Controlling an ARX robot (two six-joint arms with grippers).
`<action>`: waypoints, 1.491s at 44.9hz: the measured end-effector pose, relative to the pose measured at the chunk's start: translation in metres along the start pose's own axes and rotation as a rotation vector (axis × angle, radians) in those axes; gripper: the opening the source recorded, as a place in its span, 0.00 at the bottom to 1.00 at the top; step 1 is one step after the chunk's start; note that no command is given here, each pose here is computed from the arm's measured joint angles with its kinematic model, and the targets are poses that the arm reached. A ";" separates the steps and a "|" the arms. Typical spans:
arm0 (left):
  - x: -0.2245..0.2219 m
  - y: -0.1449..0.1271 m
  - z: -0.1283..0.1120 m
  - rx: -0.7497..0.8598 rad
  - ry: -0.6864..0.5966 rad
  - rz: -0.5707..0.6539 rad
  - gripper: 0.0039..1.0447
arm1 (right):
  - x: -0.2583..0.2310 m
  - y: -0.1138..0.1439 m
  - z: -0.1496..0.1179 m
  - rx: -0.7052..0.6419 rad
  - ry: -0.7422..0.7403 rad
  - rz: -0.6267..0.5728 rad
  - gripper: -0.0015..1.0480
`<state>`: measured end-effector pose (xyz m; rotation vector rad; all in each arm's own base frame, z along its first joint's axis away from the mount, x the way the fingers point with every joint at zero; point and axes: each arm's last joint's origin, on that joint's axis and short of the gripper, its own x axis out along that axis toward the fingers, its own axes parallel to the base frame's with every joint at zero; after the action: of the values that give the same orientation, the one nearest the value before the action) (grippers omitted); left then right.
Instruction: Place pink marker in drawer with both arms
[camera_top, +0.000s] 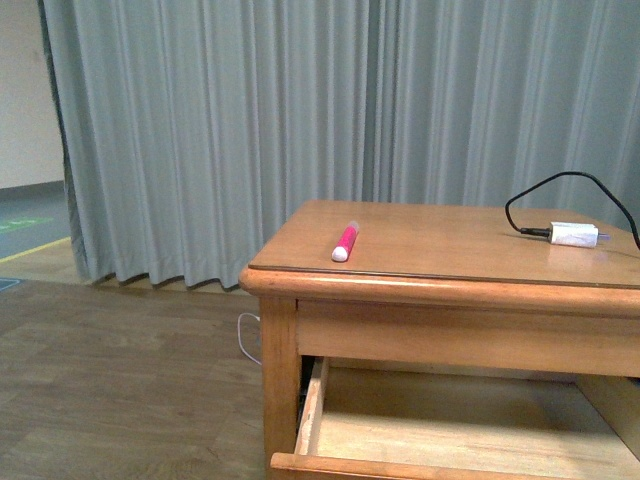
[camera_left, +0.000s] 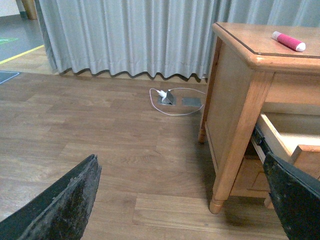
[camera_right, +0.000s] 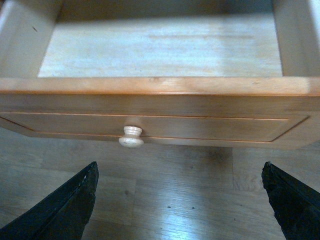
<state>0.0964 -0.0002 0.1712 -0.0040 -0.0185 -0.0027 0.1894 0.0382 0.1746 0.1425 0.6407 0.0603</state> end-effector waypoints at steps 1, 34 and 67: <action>0.000 0.000 0.000 0.000 0.000 0.000 0.94 | -0.006 -0.002 0.002 0.006 -0.010 0.006 0.92; 0.000 0.000 0.000 0.000 0.000 0.000 0.94 | -0.069 -0.017 0.005 0.043 -0.156 0.033 0.92; 0.182 -0.073 0.092 -0.043 0.209 -0.160 0.94 | -0.069 -0.017 0.005 0.048 -0.158 0.034 0.92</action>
<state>0.2762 -0.0738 0.2667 -0.0454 0.1905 -0.1637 0.1376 0.0142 0.2170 0.2027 0.4825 0.0655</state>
